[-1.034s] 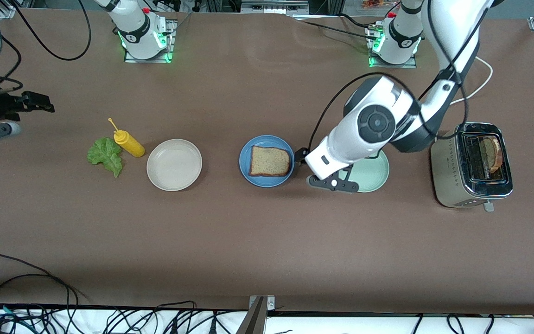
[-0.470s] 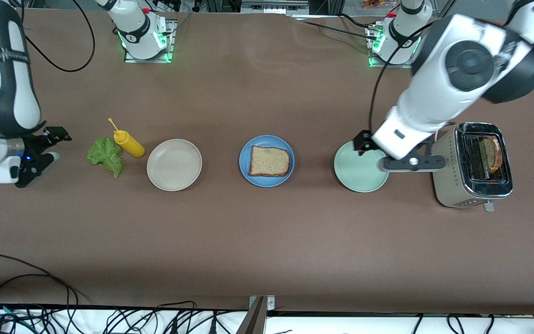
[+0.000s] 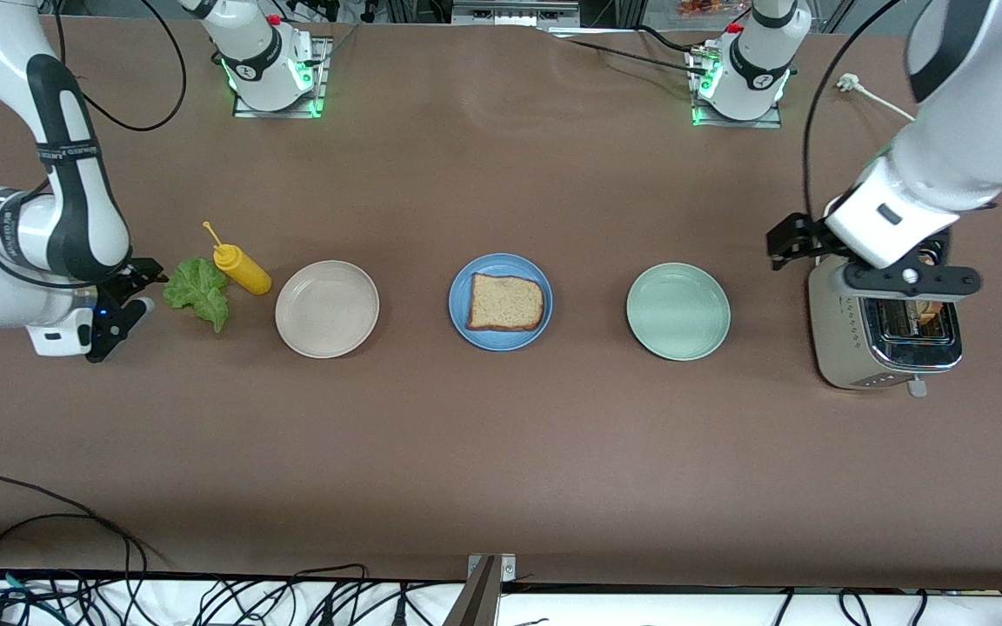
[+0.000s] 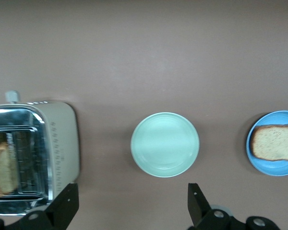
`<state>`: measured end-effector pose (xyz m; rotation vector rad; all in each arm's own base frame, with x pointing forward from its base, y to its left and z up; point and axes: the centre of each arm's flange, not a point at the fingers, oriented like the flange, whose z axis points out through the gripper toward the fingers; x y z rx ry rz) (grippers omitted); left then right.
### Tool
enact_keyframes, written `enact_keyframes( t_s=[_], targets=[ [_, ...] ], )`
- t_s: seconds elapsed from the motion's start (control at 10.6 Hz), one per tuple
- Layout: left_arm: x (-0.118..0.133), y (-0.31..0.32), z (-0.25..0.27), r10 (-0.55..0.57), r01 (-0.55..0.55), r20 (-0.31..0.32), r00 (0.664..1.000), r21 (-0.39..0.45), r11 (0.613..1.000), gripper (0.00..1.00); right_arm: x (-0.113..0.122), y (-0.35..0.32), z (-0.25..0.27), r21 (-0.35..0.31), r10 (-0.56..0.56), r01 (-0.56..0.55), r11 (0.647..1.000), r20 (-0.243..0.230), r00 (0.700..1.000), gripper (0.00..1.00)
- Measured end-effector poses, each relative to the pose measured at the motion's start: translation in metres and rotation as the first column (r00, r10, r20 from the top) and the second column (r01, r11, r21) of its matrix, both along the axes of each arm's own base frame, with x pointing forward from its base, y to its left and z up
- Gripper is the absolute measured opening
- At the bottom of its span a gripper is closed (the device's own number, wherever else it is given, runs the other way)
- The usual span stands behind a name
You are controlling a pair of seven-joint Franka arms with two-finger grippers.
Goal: Make sandwich in blue plate with both arms
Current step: 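Withdraw the left gripper while the right gripper reaches the lettuce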
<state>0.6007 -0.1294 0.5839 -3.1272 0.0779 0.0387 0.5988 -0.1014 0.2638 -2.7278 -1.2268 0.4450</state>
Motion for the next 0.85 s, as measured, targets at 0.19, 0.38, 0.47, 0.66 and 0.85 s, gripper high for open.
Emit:
enact_keyframes(
  t_s=[0.19, 0.38, 0.47, 0.66, 0.85],
  targets=[
    [-0.006, 0.032, 0.014, -0.032, 0.032, -0.012, 0.999, 0.002, 0.999, 1.00, -0.009, 0.001, -0.018, 0.008, 0.014, -0.014, 1.000, 0.012, 1.000, 1.00],
    [-0.014, 0.055, 0.020, -0.059, 0.059, -0.031, 0.998, -0.009, 0.998, 1.00, -0.016, 0.003, -0.036, 0.010, 0.016, -0.016, 1.000, 0.020, 1.000, 1.00],
    [-0.019, 0.063, 0.020, -0.071, 0.070, -0.040, 0.997, -0.010, 0.997, 1.00, -0.020, 0.003, -0.046, 0.009, 0.017, -0.017, 1.000, 0.024, 1.000, 1.00],
    [-0.030, 0.069, 0.019, -0.077, 0.077, -0.052, 0.996, -0.006, 0.997, 1.00, -0.025, 0.004, -0.065, 0.007, 0.018, -0.019, 1.000, 0.026, 0.999, 1.00],
    [-0.040, 0.069, 0.019, -0.079, 0.079, -0.059, 0.995, -0.002, 0.997, 1.00, -0.029, 0.006, -0.078, 0.028, -0.005, 0.004, 1.000, 0.014, 1.000, 0.96]
  ],
)
